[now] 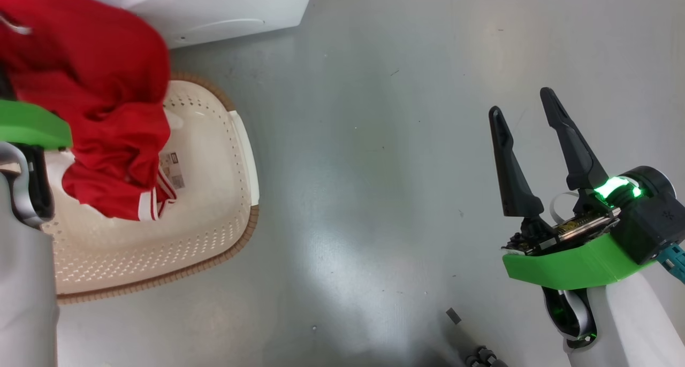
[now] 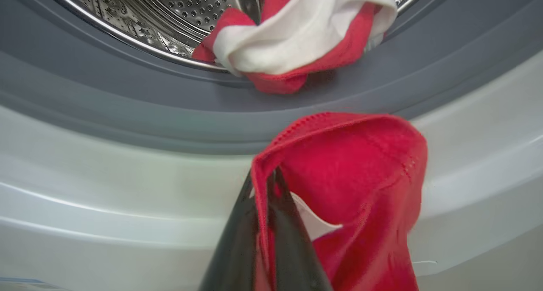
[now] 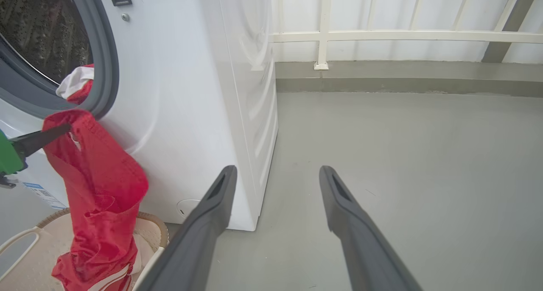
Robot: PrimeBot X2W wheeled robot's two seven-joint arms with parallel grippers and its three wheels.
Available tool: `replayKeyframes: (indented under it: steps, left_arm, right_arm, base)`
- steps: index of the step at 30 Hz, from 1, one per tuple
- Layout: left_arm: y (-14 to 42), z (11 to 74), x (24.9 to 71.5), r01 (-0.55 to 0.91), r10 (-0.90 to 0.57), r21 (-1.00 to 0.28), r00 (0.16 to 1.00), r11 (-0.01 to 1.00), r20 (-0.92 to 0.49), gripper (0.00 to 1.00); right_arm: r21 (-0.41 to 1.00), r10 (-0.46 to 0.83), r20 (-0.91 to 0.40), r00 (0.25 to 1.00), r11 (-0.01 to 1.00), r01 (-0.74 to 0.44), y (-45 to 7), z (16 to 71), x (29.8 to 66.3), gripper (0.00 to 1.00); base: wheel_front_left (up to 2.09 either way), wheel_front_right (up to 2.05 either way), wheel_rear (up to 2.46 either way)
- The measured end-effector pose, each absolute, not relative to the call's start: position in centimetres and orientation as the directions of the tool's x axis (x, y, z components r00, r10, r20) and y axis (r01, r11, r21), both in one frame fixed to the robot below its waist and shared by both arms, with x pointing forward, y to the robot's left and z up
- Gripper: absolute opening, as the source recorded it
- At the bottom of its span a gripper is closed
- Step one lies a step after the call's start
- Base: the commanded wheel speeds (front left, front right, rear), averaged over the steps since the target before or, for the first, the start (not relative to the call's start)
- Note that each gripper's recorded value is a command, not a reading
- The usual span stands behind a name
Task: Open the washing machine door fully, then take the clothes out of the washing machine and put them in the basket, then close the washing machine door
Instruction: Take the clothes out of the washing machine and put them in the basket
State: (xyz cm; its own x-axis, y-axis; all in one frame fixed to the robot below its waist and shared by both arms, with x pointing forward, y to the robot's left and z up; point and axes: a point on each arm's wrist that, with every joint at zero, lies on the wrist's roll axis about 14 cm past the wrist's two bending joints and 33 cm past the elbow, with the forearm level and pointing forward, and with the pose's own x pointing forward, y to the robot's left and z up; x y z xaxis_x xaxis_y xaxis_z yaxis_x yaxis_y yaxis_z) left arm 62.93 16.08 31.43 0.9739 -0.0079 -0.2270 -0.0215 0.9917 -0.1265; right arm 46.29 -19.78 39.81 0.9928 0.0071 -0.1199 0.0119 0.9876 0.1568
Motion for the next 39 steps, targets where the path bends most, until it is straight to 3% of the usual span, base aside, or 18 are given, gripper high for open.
replayKeyframes:
  steps: [6,20,31,39]
  left_arm:
    - [15.6,33.7,62.7,-0.004,-0.019,-0.153,0.989,0.988,-0.15,0.0]
    - [14.7,35.9,56.5,0.039,-0.053,-0.147,0.995,0.988,-0.087,0.0]
    - [15.1,33.8,52.7,0.001,-0.029,-0.152,0.984,0.988,-0.177,0.0]
    - [15.1,27.3,50.2,-0.048,-0.016,-0.156,0.923,0.987,-0.384,0.0]
  right_arm:
    - [0.158,-0.001,-0.115,0.993,0.987,0.019,-20.0,39.8,46.5,1.0]
    - [0.183,0.021,-0.104,0.994,0.983,-0.001,-19.1,39.8,47.0,1.0]
    - [0.19,0.029,-0.101,0.994,0.982,-0.009,-18.8,39.8,47.2,1.0]
    - [0.183,0.019,-0.115,0.993,0.983,0.002,-19.1,39.3,47.0,1.0]
  base:
    - [0.0,0.0,0.0]
    - [0.0,0.0,0.0]
    - [0.0,0.0,0.0]
    - [0.0,0.0,0.0]
